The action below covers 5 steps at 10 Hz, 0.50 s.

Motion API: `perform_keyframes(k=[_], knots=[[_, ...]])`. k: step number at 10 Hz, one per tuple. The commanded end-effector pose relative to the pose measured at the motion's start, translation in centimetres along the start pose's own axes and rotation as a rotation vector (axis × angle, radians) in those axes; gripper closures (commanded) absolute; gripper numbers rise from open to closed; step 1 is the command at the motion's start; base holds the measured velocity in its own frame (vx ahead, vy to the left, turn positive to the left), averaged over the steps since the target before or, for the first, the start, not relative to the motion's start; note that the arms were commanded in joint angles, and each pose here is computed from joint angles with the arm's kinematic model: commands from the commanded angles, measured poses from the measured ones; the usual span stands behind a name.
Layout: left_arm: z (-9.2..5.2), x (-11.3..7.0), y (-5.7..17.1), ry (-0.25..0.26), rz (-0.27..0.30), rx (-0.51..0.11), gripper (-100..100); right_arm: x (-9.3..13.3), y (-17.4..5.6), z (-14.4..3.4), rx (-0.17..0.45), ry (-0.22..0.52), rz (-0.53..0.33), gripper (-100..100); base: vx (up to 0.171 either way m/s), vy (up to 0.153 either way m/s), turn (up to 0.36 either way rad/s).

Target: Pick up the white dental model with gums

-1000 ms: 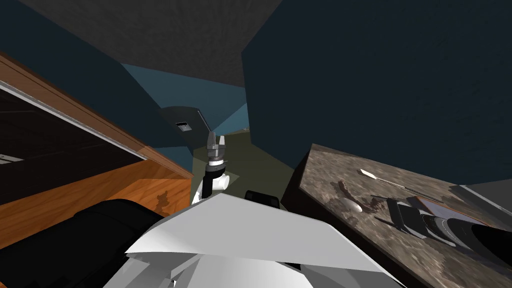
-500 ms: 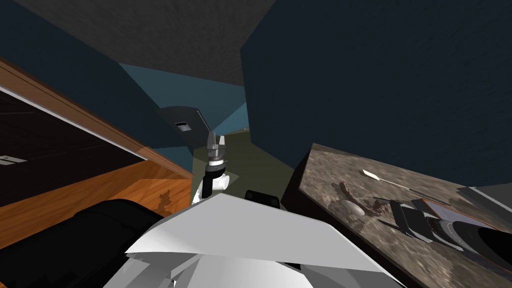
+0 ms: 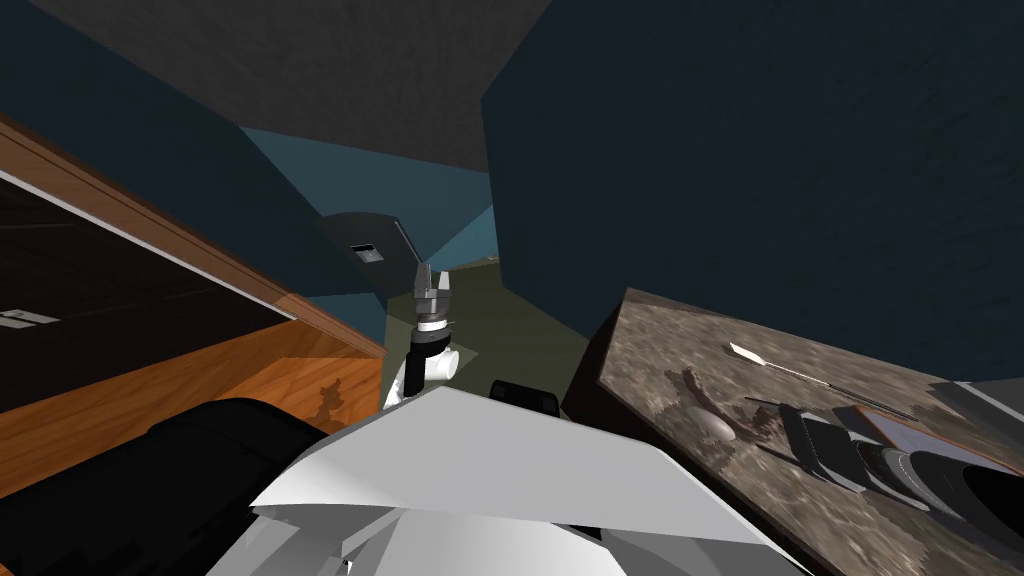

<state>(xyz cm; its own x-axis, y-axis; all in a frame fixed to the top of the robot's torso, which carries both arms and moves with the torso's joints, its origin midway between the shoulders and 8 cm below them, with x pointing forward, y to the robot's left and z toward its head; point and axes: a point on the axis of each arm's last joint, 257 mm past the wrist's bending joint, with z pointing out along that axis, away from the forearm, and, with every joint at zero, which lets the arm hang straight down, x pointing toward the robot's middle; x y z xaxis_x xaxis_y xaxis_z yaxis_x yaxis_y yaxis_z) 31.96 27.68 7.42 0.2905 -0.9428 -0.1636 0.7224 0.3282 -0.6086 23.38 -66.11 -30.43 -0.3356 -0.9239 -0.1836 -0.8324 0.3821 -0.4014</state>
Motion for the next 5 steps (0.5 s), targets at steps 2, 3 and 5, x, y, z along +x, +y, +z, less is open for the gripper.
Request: perform_keyframes(k=[2, 3, 5], knots=[[0.0, 0.0, 0.0, 0.0, 0.0, 0.0, 0, -0.16, 0.48, 0.02, 0.005, -0.007, 0.002, -100, 0.026, -0.012, 0.013], [0.0, 0.0, 0.0, 0.0, 0.0, 0.0, 0, -0.31, 0.34, 0.02, 0.01, -0.013, 0.012, -100, 0.009, -0.003, 0.0], [0.0, 0.0, 0.0, 0.0, 0.0, 0.0, 0, -0.29, 0.91, 0.0, 0.012, -0.014, 0.014, -100, 0.018, -0.009, 0.011]])
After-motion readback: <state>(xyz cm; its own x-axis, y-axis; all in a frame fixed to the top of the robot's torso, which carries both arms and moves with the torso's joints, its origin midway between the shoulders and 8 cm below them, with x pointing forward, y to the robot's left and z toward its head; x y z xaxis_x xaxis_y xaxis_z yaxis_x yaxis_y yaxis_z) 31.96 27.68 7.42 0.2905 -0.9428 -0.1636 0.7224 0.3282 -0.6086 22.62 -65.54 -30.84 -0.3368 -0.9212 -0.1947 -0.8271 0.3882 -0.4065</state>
